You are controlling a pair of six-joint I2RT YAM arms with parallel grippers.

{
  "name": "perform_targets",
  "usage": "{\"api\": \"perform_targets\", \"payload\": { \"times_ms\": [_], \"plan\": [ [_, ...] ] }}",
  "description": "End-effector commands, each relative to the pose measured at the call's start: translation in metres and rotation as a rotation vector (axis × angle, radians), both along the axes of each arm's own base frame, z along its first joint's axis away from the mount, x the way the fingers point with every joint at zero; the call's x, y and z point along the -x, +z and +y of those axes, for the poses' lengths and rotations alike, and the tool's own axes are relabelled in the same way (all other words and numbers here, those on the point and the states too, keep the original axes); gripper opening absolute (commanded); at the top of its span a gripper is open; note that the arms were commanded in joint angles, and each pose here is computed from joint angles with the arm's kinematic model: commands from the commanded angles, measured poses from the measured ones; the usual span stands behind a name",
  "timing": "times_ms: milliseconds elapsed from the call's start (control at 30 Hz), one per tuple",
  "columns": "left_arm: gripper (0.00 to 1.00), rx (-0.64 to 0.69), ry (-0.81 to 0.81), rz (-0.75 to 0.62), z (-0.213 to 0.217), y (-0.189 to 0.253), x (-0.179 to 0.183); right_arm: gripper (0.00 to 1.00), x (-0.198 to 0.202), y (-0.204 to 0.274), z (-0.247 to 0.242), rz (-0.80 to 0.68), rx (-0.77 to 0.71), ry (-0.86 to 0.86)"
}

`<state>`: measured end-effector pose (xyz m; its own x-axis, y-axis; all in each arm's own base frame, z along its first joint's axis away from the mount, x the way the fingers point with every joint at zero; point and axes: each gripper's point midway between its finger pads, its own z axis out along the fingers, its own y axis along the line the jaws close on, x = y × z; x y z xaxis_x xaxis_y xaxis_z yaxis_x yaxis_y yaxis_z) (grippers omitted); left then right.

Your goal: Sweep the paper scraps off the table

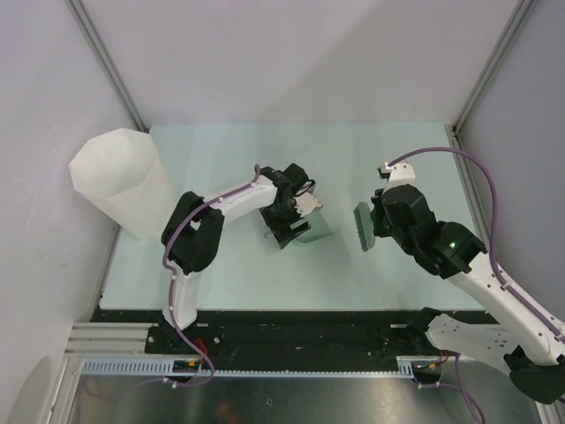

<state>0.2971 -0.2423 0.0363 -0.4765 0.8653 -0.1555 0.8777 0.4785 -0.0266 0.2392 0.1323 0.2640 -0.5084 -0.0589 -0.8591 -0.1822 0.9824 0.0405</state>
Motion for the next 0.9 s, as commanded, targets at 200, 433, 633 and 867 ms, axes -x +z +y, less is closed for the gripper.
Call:
{"api": "perform_targets", "payload": {
  "times_ms": [200,433,633,867],
  "plan": [
    [1.0,0.301,-0.061,-0.234,-0.016,0.137,0.006,0.0,-0.013,0.019,0.002,-0.098,0.015,0.025],
    [1.0,0.454,0.0,-0.421,0.018,0.189,0.024,0.0,-0.04,0.061,0.034,-0.307,0.057,0.184],
    [1.0,0.474,0.141,-0.617,0.07,0.203,0.024,0.0,-0.072,0.069,0.081,-0.493,0.319,0.296],
    [1.0,0.413,0.237,-0.785,0.124,0.181,0.023,0.0,-0.096,0.025,0.17,-0.643,0.494,0.522]
  ]
}}
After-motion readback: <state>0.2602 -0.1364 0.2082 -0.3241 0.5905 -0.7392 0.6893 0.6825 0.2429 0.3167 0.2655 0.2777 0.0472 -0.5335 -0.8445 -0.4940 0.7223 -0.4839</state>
